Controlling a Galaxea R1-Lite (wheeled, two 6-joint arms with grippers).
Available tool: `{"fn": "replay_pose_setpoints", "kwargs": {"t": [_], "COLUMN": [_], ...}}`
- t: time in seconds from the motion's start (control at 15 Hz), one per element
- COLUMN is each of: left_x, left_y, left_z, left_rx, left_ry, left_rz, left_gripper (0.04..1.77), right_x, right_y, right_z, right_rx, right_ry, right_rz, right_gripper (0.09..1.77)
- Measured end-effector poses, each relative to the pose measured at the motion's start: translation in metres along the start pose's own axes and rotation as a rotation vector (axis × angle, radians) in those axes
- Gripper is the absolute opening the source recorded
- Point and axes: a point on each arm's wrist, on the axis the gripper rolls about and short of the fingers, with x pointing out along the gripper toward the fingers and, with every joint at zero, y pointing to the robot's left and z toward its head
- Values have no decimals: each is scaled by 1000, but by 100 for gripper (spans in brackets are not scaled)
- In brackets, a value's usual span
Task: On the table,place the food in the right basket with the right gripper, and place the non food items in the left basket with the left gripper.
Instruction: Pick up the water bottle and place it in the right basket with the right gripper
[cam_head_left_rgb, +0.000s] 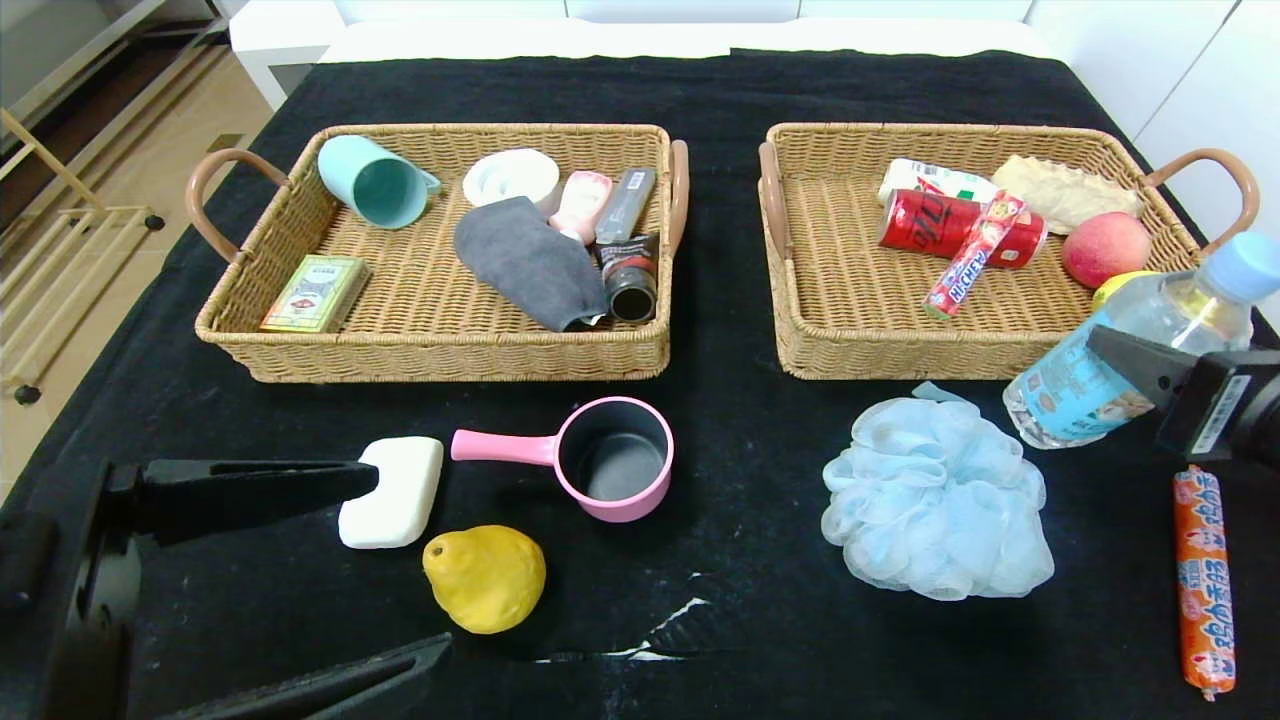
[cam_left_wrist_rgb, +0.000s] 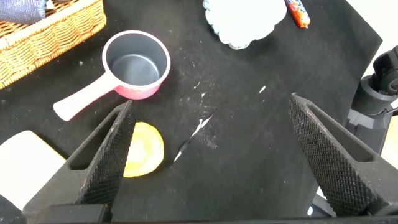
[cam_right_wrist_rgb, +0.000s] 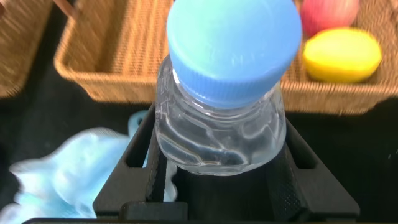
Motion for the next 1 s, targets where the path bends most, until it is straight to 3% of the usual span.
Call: {"fn": "replay_pose_setpoints", "kwargs": {"t": [0.47, 1.0], "left_x": [0, -3], "left_y": [0, -1], "left_z": [0, 1], "left_rx": [2, 11], "left_ry": [-1, -13], "left_rz": [0, 5], "left_gripper": [176, 176], "right_x": [17, 95], "right_y": [27, 73], "right_z": [59, 90], "right_rx": [19, 30], "right_ry": [-81, -145], "right_rz": [77, 115], "right_gripper": [95, 95]}}
